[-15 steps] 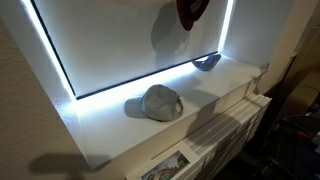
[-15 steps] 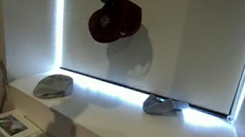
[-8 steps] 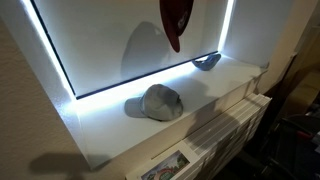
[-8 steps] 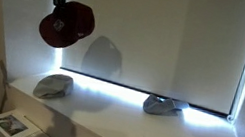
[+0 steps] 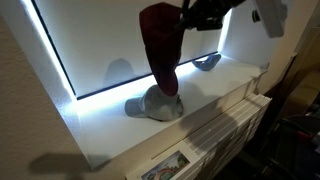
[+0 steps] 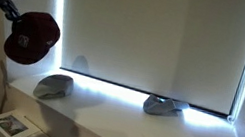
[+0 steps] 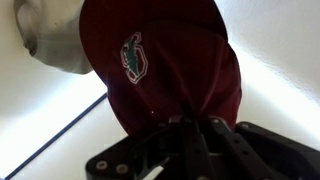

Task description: Move the maroon cap to the left on the gray cup

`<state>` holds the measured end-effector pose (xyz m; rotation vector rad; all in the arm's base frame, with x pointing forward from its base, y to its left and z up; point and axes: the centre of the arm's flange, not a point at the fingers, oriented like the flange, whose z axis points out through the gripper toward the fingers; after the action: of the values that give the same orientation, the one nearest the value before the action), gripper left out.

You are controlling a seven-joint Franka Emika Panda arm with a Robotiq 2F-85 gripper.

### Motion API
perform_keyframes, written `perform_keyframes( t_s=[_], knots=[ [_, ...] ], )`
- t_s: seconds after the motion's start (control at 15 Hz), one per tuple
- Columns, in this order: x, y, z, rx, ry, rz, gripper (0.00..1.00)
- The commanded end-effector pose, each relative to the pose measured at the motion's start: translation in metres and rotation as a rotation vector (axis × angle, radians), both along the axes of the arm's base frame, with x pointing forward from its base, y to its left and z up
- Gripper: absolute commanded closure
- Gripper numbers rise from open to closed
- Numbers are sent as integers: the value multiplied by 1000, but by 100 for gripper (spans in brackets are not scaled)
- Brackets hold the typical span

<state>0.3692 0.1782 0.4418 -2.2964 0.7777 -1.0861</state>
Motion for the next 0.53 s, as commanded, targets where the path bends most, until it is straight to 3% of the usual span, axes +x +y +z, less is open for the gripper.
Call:
perform_keyframes(
  t_s=[0.0, 0.13, 0.27, 0.33, 0.47],
  knots=[
    [-32, 52, -37, 72, 29, -89, 99],
    [-57, 39, -45, 207, 3, -92, 99],
    [-80, 14, -40, 282, -40, -83, 99],
    [-83, 6, -32, 299, -22, -84, 99],
    [-83, -8, -6, 438, -57, -143, 99]
  ],
)
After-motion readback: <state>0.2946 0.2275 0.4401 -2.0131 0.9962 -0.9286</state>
